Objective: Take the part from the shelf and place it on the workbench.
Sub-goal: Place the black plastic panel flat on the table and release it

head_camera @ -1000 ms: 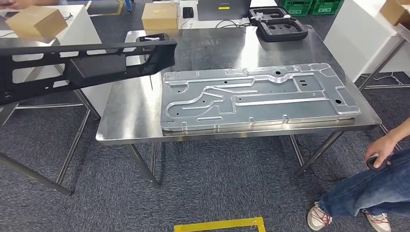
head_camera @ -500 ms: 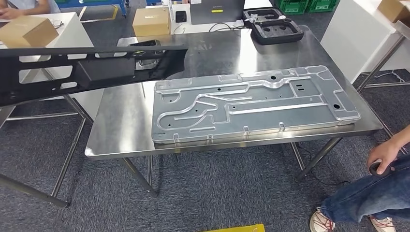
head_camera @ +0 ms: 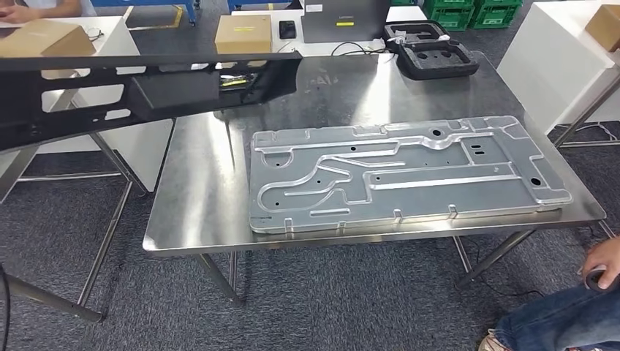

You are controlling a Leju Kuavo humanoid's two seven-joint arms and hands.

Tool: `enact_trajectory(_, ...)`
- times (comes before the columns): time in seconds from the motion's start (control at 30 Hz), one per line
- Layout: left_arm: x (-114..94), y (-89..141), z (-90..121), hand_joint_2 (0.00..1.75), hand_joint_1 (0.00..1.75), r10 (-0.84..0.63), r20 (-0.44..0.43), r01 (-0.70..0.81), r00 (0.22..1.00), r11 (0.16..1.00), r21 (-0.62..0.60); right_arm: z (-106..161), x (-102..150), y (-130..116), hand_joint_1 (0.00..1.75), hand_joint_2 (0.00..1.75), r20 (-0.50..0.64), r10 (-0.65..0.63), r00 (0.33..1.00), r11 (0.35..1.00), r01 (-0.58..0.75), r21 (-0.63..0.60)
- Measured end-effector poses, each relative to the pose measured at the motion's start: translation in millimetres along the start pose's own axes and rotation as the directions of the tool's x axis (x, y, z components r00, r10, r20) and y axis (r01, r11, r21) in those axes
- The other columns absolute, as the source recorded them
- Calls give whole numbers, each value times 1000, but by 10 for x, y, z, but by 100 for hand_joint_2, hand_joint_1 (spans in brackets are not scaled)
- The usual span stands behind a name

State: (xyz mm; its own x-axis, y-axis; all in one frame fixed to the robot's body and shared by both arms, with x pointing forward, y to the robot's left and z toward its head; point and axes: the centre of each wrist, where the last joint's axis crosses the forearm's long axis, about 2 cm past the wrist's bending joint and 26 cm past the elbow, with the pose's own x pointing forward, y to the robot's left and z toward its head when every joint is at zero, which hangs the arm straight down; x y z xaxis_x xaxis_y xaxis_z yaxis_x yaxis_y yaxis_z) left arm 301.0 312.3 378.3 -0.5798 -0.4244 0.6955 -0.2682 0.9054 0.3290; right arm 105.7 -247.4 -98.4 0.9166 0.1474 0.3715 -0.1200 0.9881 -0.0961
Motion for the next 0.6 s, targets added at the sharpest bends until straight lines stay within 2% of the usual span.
enact_trajectory(0.6,106,-253,-73,175,175,13,44,-8,999,995,-100,-3,57,33,0,0,1,17,1000,1000,-17,17)
